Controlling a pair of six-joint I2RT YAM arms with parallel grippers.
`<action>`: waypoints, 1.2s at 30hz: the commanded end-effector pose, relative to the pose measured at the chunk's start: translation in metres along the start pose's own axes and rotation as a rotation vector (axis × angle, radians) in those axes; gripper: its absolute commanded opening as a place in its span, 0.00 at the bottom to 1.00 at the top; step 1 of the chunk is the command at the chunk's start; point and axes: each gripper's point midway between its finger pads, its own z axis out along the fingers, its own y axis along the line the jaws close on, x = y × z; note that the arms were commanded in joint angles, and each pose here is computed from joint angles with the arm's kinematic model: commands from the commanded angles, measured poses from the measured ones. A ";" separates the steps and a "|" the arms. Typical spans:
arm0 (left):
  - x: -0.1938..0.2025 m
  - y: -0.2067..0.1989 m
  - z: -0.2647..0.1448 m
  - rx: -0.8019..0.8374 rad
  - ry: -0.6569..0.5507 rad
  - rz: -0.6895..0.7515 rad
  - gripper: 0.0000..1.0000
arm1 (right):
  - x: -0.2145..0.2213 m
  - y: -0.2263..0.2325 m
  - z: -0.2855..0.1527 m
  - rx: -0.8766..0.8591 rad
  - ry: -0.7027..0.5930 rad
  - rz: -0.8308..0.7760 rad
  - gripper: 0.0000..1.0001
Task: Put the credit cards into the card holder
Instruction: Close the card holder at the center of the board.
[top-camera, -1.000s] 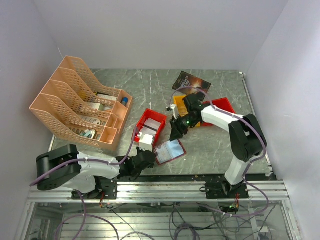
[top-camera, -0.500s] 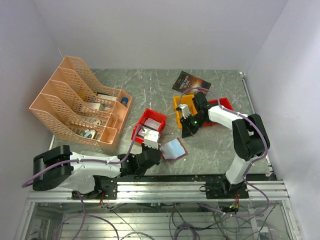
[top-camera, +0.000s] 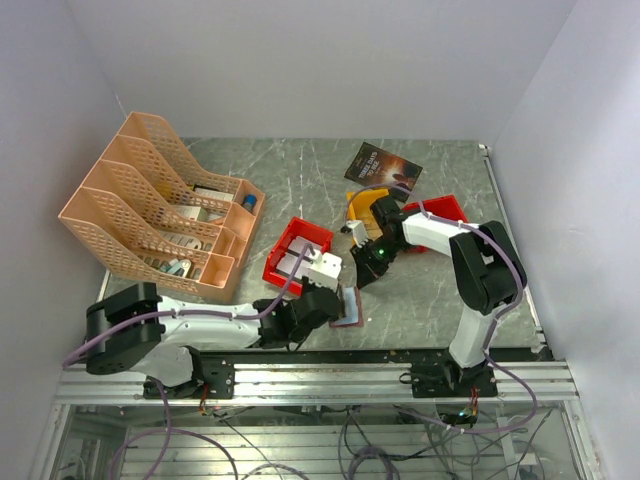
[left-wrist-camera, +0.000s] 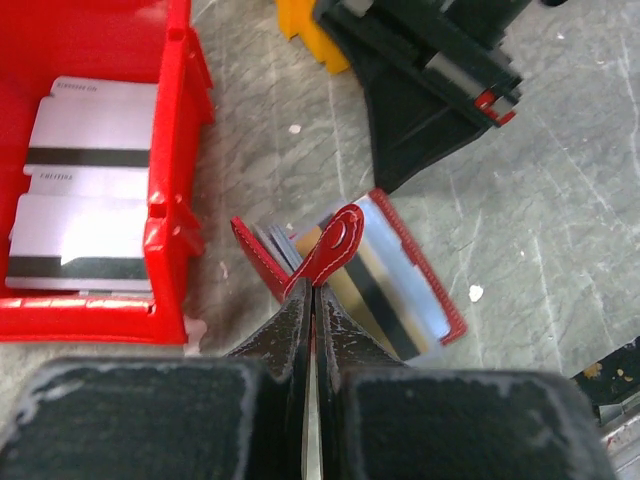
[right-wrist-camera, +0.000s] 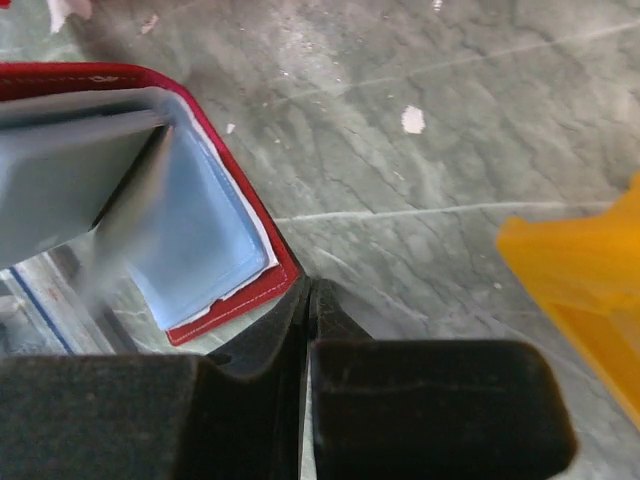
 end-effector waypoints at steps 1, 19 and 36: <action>-0.026 -0.027 0.007 0.061 -0.056 0.049 0.07 | 0.000 0.017 0.006 -0.102 0.006 0.008 0.01; 0.030 -0.096 0.056 0.267 0.076 0.190 0.10 | -0.024 0.000 -0.036 -0.090 -0.164 0.063 0.07; -0.024 -0.081 -0.012 0.386 0.033 -0.082 0.58 | -0.036 0.058 -0.037 -0.408 -0.223 0.007 0.09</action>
